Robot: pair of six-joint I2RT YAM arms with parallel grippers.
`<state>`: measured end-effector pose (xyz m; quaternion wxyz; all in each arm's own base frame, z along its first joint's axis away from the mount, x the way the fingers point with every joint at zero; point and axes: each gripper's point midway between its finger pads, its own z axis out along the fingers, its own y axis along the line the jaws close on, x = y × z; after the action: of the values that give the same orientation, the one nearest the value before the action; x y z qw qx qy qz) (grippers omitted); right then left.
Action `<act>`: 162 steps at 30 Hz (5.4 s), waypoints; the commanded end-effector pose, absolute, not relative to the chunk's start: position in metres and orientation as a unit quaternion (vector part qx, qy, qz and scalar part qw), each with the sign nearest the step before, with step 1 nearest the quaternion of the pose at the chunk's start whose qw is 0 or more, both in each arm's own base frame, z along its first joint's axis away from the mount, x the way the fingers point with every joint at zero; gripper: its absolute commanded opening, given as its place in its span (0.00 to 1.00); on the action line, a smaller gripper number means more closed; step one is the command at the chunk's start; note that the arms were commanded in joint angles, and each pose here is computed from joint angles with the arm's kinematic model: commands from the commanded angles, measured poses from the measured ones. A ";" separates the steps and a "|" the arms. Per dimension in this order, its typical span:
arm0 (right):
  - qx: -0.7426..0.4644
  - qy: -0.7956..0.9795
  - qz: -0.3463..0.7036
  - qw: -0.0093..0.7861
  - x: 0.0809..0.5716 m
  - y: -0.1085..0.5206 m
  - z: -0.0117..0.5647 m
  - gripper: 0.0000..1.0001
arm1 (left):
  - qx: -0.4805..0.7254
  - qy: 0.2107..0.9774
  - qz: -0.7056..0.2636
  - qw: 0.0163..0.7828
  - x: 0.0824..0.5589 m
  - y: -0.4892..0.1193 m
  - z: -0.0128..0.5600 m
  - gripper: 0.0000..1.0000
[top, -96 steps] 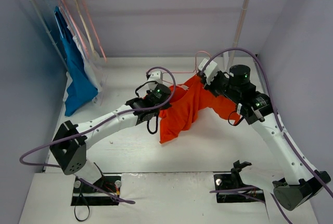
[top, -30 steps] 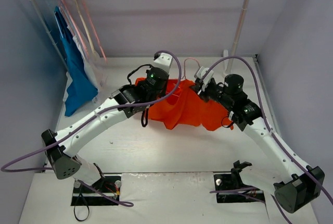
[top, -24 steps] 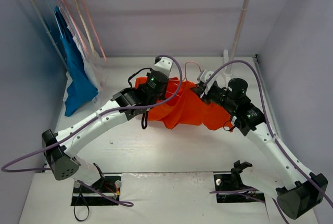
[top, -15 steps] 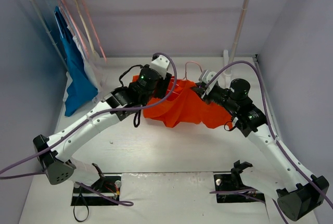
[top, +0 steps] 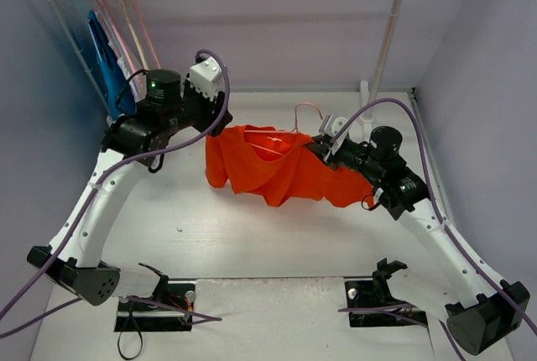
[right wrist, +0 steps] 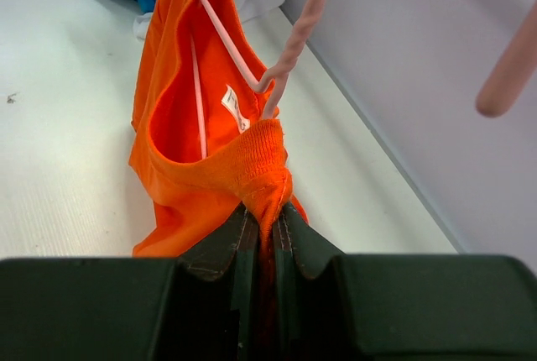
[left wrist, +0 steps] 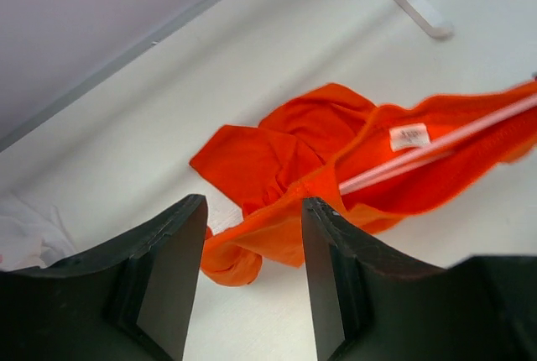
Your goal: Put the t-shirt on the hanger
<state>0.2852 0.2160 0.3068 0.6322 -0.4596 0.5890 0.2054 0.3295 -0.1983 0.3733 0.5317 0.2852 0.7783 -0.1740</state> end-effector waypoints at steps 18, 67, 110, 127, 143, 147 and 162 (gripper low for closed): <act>-0.482 0.532 0.228 0.658 0.276 0.225 0.349 0.00 | 0.466 0.711 -0.252 0.462 0.316 -0.194 0.344 0.49; -0.508 0.511 0.257 0.644 0.278 0.240 0.361 0.00 | 0.488 0.660 -0.380 0.427 0.284 -0.234 0.323 0.25; -0.399 0.576 0.074 0.709 0.293 0.160 0.412 0.63 | 0.325 0.550 -0.196 0.744 0.304 -0.188 0.501 0.00; -0.309 0.545 0.027 0.779 0.290 0.130 0.459 0.65 | 0.264 0.475 -0.243 0.804 0.270 -0.179 0.649 0.00; -0.306 0.570 0.039 0.762 0.294 0.132 0.436 0.65 | 0.168 0.678 -0.137 0.703 0.344 -0.148 0.531 0.00; -0.306 0.572 0.046 0.760 0.294 0.134 0.435 0.65 | 0.107 0.681 -0.088 0.719 0.366 -0.128 0.537 0.00; -0.302 0.580 0.041 0.755 0.283 0.126 0.430 0.65 | 0.012 0.686 0.067 0.724 0.431 -0.092 0.534 0.00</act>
<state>0.2849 0.1314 0.4082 0.7285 -0.3194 0.6041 0.0487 0.4375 -0.1095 0.4668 0.6505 0.0705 0.7545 0.0514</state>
